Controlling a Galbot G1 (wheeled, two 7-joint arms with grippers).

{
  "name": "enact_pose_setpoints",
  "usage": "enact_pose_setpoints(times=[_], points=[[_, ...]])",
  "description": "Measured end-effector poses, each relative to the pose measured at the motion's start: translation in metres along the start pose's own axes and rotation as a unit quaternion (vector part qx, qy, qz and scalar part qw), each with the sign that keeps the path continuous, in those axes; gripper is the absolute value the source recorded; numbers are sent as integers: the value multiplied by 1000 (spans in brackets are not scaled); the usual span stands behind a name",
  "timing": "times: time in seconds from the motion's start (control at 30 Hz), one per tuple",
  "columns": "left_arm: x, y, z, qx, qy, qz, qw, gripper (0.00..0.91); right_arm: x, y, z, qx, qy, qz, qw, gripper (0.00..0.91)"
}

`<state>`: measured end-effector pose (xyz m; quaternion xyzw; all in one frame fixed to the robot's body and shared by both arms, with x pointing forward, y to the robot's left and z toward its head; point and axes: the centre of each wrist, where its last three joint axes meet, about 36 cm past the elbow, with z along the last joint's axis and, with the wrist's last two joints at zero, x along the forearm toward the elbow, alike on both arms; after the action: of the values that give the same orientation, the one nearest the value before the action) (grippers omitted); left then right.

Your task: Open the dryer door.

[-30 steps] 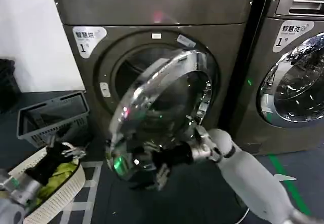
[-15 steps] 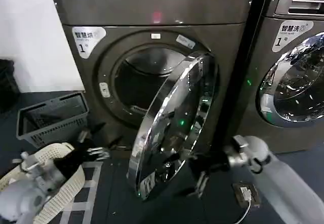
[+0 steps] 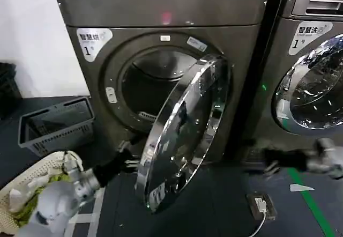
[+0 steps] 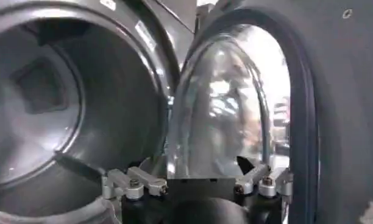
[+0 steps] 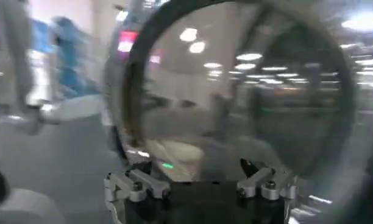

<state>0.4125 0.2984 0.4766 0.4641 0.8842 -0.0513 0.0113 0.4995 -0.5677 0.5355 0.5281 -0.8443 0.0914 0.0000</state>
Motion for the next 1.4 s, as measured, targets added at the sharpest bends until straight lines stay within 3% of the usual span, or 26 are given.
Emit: enact_pose_setpoints(times=[0.17,0.33,0.5,0.57,0.7,0.83,0.9,1.1,1.4], points=[[-20,-11,10,4,8,38,999,907,68,6,-14,34,-4,149,988,907],[-43,-22,22,6,23,66,998,907,124,32,-32,47,-21,325,944,907],[-69,-33,33,9,19,79,997,907,164,66,-56,68,-28,493,867,907],[-81,-38,35,11,11,89,996,907,171,79,-67,94,-13,558,825,907],[-107,-50,38,25,-6,111,994,907,180,98,-84,113,22,660,743,907],[-132,-62,37,40,-9,140,989,907,191,116,-97,121,48,718,683,907],[-144,-68,36,34,-10,141,989,907,197,126,-101,113,40,740,662,907],[-177,-85,40,-4,12,141,990,907,213,163,-99,116,61,798,588,907],[-234,-109,46,-30,15,164,986,907,236,219,-90,86,47,851,516,907]])
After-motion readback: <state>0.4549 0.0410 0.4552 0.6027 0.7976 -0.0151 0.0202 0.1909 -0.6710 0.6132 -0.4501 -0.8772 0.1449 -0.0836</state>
